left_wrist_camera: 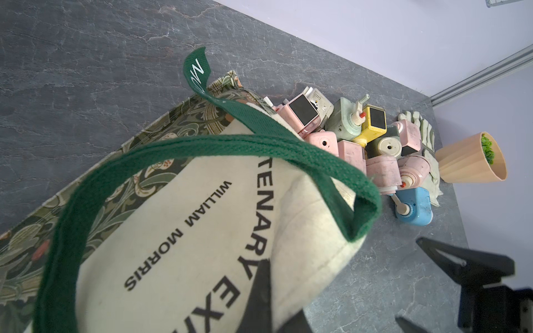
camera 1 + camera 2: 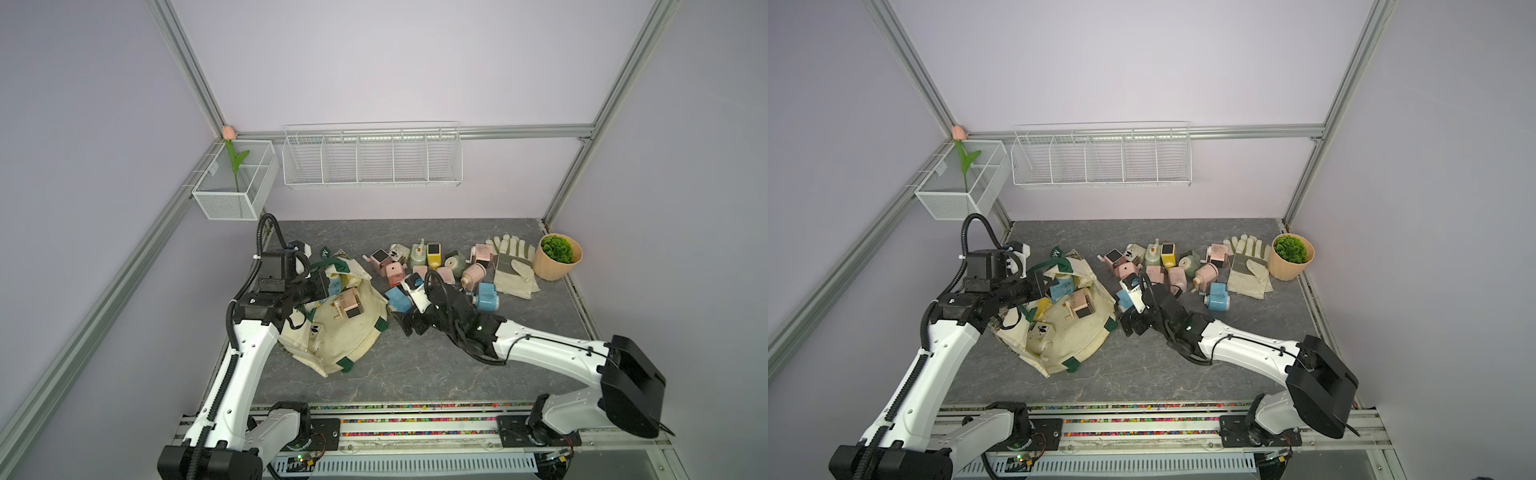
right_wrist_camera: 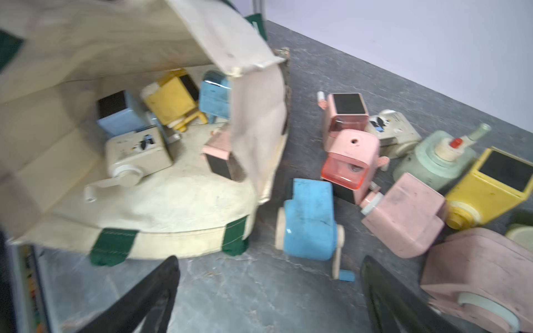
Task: Take out the pencil sharpeners from the tote bags
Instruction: Place the pencil sharpener at the center of the board.
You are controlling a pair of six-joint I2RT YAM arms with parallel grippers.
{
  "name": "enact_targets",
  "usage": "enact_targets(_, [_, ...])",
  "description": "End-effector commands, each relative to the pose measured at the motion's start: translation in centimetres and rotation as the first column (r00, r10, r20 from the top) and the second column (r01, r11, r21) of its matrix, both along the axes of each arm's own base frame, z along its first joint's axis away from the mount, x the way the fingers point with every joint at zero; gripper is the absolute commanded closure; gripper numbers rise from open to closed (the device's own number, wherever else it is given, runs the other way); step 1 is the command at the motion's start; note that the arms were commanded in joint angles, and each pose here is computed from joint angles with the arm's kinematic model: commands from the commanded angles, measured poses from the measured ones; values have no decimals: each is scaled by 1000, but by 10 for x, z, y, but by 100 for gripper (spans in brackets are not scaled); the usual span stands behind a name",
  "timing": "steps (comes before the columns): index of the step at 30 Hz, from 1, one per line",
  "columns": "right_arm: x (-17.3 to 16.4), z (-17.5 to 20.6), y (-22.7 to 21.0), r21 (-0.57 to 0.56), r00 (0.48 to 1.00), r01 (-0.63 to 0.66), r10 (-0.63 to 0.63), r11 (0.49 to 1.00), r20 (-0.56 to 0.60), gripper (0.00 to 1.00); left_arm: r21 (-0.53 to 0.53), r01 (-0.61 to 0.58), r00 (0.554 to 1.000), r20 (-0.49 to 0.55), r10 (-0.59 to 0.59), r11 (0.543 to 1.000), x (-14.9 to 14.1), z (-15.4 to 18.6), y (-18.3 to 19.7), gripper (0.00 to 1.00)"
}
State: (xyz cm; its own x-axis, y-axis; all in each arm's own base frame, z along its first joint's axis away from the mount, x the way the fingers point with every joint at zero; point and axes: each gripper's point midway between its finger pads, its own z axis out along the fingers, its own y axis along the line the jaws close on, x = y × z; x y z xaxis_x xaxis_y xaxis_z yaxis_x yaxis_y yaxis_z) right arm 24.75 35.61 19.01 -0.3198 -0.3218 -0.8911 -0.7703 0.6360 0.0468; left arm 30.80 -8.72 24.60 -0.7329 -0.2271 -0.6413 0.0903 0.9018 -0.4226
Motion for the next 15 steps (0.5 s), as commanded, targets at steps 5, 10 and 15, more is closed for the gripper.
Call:
enact_targets(5, [-58, 17, 45, 44, 978, -203, 200, 978, 59, 2, -25, -3, 1000, 26, 3, 1000, -3, 7, 0, 100])
enact_targets(10, [-53, -5, 92, 27, 987, -155, 154, 987, 43, 1, -25, -2, 1000, 23, 2, 1000, -2, 7, -1, 100])
enact_targets(15, [-41, -35, 120, -34, 994, -97, 98, 995, 45, 0, -27, -1, 1000, 26, 2, 1000, -3, 7, -1, 100])
